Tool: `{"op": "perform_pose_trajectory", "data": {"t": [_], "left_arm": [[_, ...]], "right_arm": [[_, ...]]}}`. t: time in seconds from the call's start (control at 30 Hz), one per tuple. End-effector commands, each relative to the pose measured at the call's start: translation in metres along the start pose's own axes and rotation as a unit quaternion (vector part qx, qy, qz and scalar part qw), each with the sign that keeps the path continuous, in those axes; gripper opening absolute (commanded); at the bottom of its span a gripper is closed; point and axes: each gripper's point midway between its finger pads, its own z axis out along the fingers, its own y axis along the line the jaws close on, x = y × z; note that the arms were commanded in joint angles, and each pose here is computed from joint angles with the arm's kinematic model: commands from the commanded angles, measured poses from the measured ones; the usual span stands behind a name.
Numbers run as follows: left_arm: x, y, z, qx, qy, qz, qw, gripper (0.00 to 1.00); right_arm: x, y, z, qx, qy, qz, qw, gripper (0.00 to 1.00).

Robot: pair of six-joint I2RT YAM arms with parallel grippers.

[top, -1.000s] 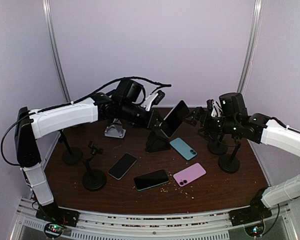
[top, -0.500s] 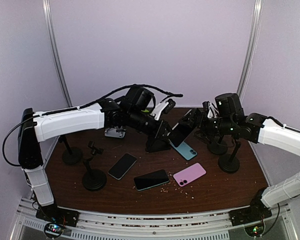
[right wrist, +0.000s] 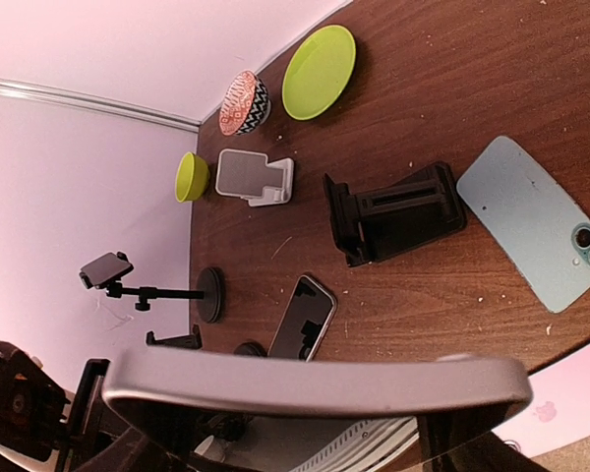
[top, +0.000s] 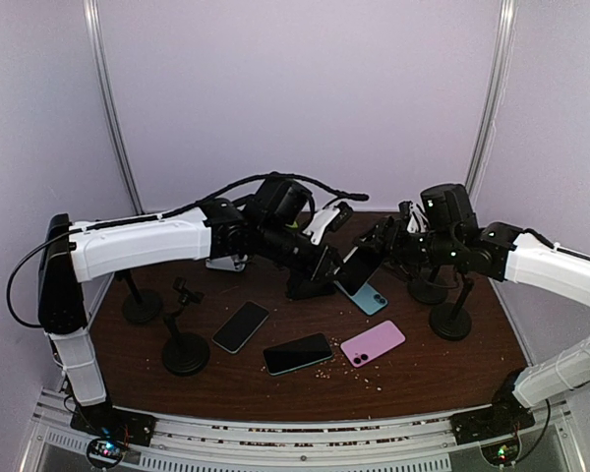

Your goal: Remove the phone from the phone stand

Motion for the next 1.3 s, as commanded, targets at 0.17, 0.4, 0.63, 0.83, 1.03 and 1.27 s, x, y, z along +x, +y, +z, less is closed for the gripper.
{"op": "perform_pose_trajectory", "data": {"t": [0.17, 0.4, 0.63, 0.83, 1.03, 1.27], "left_arm": [[-0.017, -0.017, 0.000, 0.006, -0.031, 0.031, 0.999, 0.22], [-0.007, -0.014, -0.005, -0.004, -0.032, 0.029, 0.999, 0.47], [0.006, -0.004, -0.015, -0.026, -0.043, 0.026, 0.998, 0.72], [0.016, 0.011, -0.024, -0.066, -0.045, 0.025, 0.996, 0.93], [0.024, 0.027, -0.049, -0.123, -0.056, 0.023, 0.991, 0.94], [0.030, 0.052, -0.091, -0.222, -0.053, 0.021, 0.973, 0.92]], "right_arm": [[-0.001, 0.005, -0.001, -0.005, -0.005, -0.024, 1.000, 0.55], [0.003, -0.022, -0.010, 0.057, -0.004, -0.079, 0.995, 0.53], [0.016, -0.060, -0.028, 0.143, 0.033, -0.146, 0.978, 0.53], [0.047, -0.102, -0.046, 0.212, 0.115, -0.178, 0.954, 0.53], [0.082, -0.150, -0.067, 0.279, 0.195, -0.178, 0.923, 0.53], [0.108, -0.199, -0.084, 0.346, 0.240, -0.171, 0.891, 0.53]]}}
